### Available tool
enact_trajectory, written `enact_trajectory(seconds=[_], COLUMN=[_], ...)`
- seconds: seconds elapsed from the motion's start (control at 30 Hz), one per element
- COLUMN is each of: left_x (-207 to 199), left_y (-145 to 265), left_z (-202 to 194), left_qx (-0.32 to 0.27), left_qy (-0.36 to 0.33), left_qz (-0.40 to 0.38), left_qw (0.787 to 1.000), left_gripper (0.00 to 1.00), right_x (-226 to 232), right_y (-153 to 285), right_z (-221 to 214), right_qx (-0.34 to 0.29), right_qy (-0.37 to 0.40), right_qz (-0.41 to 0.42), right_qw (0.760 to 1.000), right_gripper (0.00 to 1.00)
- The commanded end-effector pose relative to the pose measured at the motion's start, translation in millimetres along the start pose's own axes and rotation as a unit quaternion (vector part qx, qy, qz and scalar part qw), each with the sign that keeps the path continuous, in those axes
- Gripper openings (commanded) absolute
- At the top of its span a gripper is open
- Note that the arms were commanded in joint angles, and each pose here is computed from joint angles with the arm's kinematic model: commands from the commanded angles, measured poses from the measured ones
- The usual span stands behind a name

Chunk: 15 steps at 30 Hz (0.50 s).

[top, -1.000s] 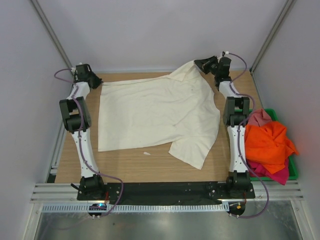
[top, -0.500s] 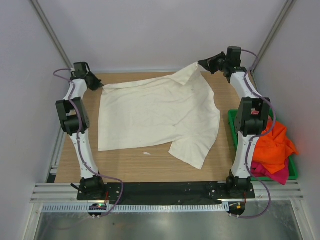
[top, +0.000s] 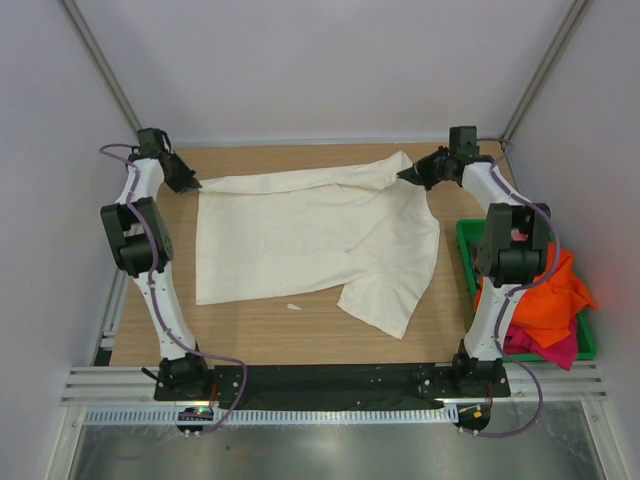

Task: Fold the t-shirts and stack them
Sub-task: Fold the tshirt

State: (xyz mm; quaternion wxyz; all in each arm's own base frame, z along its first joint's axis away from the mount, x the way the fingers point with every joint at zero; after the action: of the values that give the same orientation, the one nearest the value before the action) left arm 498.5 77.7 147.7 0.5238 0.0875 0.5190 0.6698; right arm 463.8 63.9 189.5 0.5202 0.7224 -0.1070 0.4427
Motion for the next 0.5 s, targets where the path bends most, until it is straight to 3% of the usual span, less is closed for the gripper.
enact_trajectory(seconds=[0.0,0.47], left_x=[-7,7], left_y=[32,27], left_z=[-1,-16], left_qx=[0.007,0.053], left_qy=[-0.013,-0.038], left_qz=[-0.020,0.013], left_qw=[1.000,0.998], left_gripper=[0.00,0.00], right_x=[36,18], right_y=[48,65], right_z=[-8,-19], right_qx=[-0.035,-0.033], right_qy=[0.052,0.044], right_qz=[0.055,0.033], right_qw=[0.997,0.998], right_gripper=[0.01,0.01])
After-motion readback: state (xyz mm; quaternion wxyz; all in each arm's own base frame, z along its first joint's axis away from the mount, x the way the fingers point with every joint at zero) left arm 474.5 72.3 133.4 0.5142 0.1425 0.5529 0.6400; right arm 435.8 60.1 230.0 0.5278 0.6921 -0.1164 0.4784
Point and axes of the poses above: each gripper's point midway between its finger pads, its own y axis back along the fingers, its own x axis along the line the jaws close on, z = x × y, the point moved 9 cm from there along y, back along the fingers, and after that the axes turned 5 degrees about -y, right-handed, at the moved point
